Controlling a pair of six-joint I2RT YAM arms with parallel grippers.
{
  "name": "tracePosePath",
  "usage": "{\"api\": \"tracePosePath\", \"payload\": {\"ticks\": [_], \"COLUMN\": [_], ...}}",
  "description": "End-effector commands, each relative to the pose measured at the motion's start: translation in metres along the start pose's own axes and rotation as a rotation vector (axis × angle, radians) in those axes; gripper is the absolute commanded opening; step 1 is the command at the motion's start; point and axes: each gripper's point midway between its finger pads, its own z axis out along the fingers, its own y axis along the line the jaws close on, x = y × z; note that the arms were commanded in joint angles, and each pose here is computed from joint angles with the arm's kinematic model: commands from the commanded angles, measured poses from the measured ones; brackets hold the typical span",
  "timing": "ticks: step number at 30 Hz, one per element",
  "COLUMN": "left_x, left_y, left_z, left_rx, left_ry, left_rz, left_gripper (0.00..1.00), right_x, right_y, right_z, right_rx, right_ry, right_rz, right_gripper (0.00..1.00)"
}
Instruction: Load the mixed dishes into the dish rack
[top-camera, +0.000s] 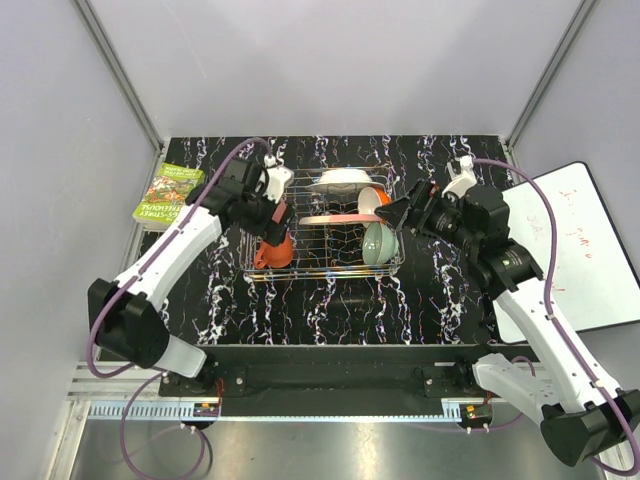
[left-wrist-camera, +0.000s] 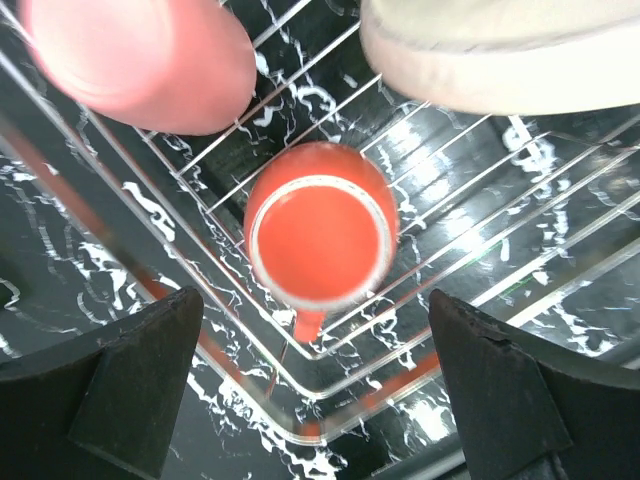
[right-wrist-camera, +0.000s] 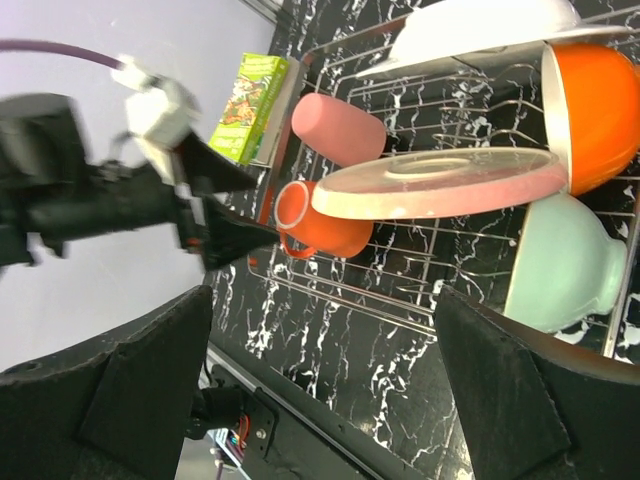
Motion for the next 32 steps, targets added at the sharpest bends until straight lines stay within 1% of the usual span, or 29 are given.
{"api": "tracePosePath", "payload": {"ticks": [1,5,8,11,12,15,21,24,32], "left_x": [-0.036,-0.058,-0.062,-0.062,-0.06,-0.056,-0.034,-0.024,-0.017], "left_y": [-0.006,-0.006,0.0,0.013,0.026,0.048,0.067,0.073,0.079], "left_z": [-0.05,-0.083,-0.096,-0.105,-0.109,-0.117,-0.119,-0.112,-0.104], "left_rx": [0.011,0.0,-0.015,-0.031,-0.051,-0.079,-0.138,-0.15,-0.157], "left_ry": [-0.128,-0.213,-0.247,-0.268,-0.276,-0.293,-0.294,-0.281,-0.281], "left_rz": [-0.004,0.012,0.013,-0.016,-0.049,-0.112,-0.156,-0.177,-0.233], "left_gripper": [0.99,0.99,0.99,0.99,0.99,0.99,0.99,0.99,0.99], "right_x": [0.0,0.005,0.008,0.009,0.009,0.012,0.02,0.023,0.022], "right_y": [-0.012,-0.025,-0.028,-0.026,-0.025,-0.021,-0.026,-0.028,-0.03], "right_z": [-0.002,-0.004,-0.007,-0.011,-0.013,-0.015,-0.011,-0.006,0.003], "right_rx": [0.038,0.095,0.11,0.103,0.102,0.083,0.079,0.077,0.076], "right_ry": [-0.01,0.003,0.023,0.035,0.039,0.049,0.076,0.097,0.109], "right_rz": [-0.05,-0.085,-0.107,-0.117,-0.121,-0.121,-0.125,-0.127,-0.139], "right_gripper": [1.0,1.0,1.0,1.0,1.0,1.0,1.0,1.0,1.0]}}
